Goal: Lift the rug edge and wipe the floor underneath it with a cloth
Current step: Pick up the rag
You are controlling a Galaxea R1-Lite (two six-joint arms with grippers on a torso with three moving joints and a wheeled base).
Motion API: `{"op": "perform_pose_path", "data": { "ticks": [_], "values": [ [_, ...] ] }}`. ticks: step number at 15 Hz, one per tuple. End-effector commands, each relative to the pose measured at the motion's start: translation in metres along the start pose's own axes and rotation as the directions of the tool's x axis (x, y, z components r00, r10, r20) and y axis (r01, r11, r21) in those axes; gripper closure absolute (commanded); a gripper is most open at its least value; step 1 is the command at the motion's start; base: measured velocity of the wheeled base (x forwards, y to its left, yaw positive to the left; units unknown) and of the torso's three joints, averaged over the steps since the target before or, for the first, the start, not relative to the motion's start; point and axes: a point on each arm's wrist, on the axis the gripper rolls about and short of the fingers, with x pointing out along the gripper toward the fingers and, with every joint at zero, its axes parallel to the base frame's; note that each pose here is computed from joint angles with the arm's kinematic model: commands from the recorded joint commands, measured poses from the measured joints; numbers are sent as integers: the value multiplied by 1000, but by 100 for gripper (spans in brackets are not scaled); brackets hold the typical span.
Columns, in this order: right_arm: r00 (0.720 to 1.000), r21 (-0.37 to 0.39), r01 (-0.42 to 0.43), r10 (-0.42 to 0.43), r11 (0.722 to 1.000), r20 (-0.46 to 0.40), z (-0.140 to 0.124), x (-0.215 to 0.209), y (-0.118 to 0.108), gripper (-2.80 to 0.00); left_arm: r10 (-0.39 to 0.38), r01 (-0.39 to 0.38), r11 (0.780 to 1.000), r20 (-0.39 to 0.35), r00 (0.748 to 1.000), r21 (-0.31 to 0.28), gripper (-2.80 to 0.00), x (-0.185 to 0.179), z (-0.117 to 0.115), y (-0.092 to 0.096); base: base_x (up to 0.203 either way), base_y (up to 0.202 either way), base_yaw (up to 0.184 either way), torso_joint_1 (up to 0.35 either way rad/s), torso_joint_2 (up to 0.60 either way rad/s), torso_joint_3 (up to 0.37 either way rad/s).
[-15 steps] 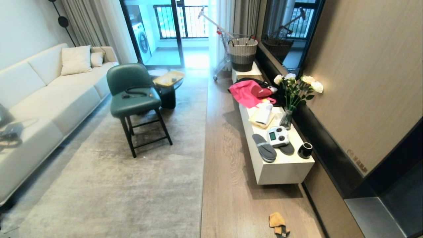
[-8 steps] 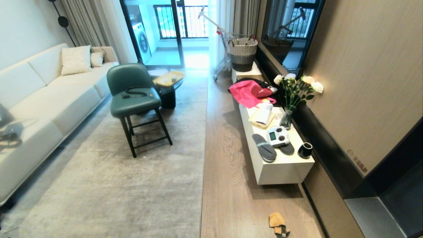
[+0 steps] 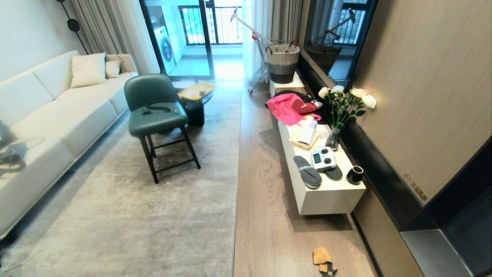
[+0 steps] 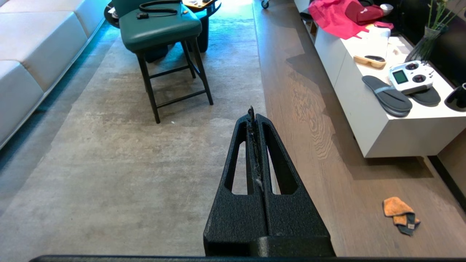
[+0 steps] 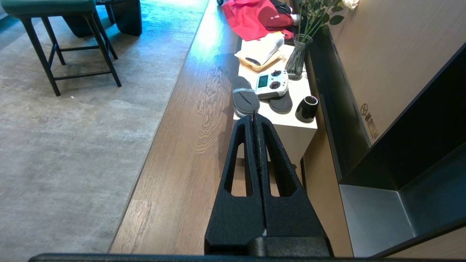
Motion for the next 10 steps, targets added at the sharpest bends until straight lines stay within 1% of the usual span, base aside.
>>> {"op": "perform_pose_path", "data": {
  "ticks": [1, 9, 10],
  "values": [
    [1000, -1, -1, 1, 1000, -1, 0, 0, 0, 0, 1, -1, 1000, 0, 1000, 0, 0, 0, 0, 0, 0, 0, 0, 0, 0, 0],
    [1000, 1, -1, 1, 1000, -1, 0, 0, 0, 0, 1, -1, 1000, 0, 1000, 0, 0, 0, 0, 0, 0, 0, 0, 0, 0, 0],
    [1000, 1, -1, 1, 1000, -1, 0, 0, 0, 0, 1, -1, 1000, 0, 1000, 0, 0, 0, 0, 0, 0, 0, 0, -71, 134, 90]
  ]
}}
